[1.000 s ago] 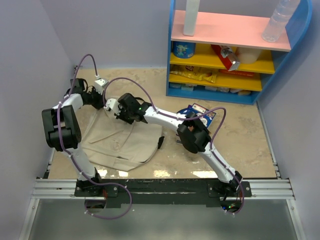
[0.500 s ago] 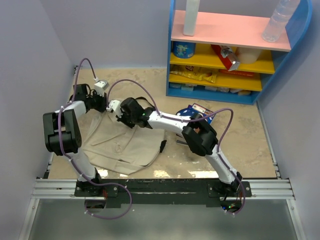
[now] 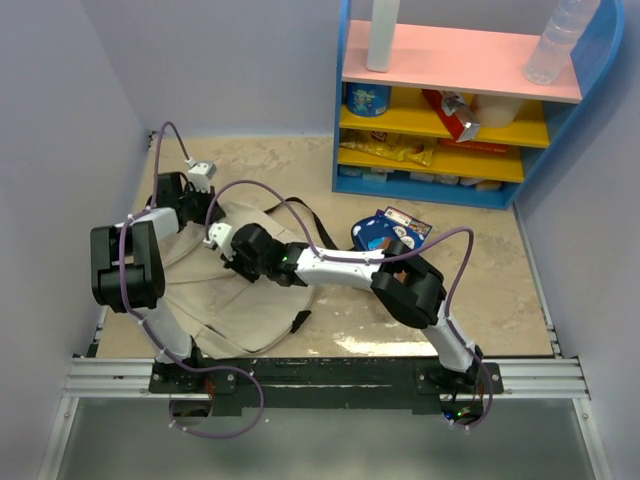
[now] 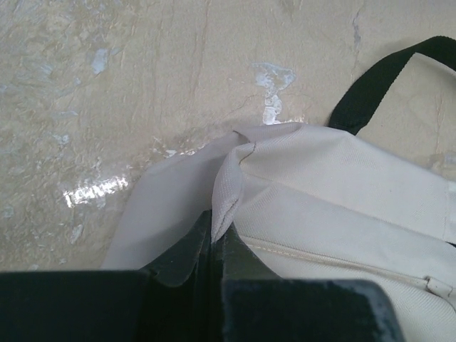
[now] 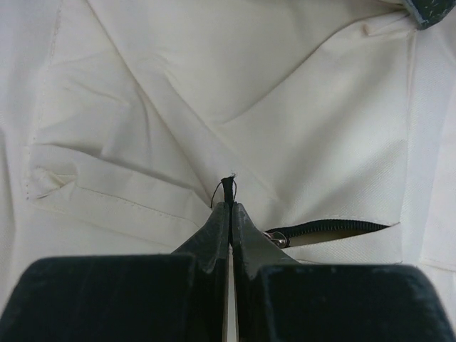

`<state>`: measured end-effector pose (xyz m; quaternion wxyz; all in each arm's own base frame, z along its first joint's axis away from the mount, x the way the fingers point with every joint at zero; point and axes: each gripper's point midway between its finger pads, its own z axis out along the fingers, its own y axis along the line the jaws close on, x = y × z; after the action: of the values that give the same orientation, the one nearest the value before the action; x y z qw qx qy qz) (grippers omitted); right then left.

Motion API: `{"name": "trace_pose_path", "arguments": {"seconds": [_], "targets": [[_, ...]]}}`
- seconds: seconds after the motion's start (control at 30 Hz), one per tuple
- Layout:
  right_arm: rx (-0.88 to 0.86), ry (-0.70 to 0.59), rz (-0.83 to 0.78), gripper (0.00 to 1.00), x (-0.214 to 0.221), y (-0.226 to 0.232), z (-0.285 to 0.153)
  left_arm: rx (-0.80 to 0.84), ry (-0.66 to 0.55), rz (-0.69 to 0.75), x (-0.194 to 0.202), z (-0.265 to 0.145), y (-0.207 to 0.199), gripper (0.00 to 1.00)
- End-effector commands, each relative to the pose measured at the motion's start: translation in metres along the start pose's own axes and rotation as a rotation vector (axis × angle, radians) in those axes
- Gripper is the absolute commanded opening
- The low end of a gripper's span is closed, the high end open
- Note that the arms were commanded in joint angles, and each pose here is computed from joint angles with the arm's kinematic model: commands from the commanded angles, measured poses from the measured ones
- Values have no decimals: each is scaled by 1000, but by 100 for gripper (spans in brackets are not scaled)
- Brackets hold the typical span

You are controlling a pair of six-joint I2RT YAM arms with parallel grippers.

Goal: Pack the student bag
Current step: Unzip the student bag at the center of the board.

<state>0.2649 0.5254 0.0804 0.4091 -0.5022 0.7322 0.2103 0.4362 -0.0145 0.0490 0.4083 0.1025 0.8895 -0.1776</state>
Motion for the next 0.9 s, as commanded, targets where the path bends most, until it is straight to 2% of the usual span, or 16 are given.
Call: {"name": "trace_pose_path", "arguments": {"seconds": [0.0, 0.2, 0.3, 0.33, 0.4, 0.43, 0.47, 0.53, 0.57, 0.67, 0.73, 0.77, 0.87], "targets": [[43, -80, 80, 0, -27, 4, -12, -20, -101, 23, -38, -7, -2, 0], [291, -62, 147, 0, -5, -45, -22, -3, -101, -4, -42, -13, -7, 0], [289, -79, 200, 0, -1, -64, -32, -5, -105, 12, -48, -18, -7, 0], [272, -88, 210, 0, 6, -65, -33, -4, -66, 9, -42, -20, -8, 13], [200, -106, 234, 0, 9, -69, -36, 3, -64, 104, -58, -26, -6, 36], [162, -112, 238, 0, 11, -68, -40, 16, -20, 121, -52, -29, -8, 54], [133, -113, 236, 0, 13, -66, -41, 14, -43, 230, -72, -35, -5, 60], [101, -109, 228, 0, 19, -69, -45, 14, -36, 325, -83, -45, -5, 70], [97, -106, 229, 0, 21, -71, -46, -1, -72, 431, -104, -54, -5, 73], [48, -98, 221, 0, 27, -67, -48, 54, -157, 591, -141, -66, -20, 82], [17, -92, 215, 0, 31, -62, -47, 185, -166, 650, -142, -62, -49, 83], [6, -86, 213, 0, 33, -60, -44, 248, -165, 757, -146, -50, -68, 83], [-26, -79, 212, 0, 31, -55, -40, 388, -125, 875, -124, -22, -96, 82]]}}
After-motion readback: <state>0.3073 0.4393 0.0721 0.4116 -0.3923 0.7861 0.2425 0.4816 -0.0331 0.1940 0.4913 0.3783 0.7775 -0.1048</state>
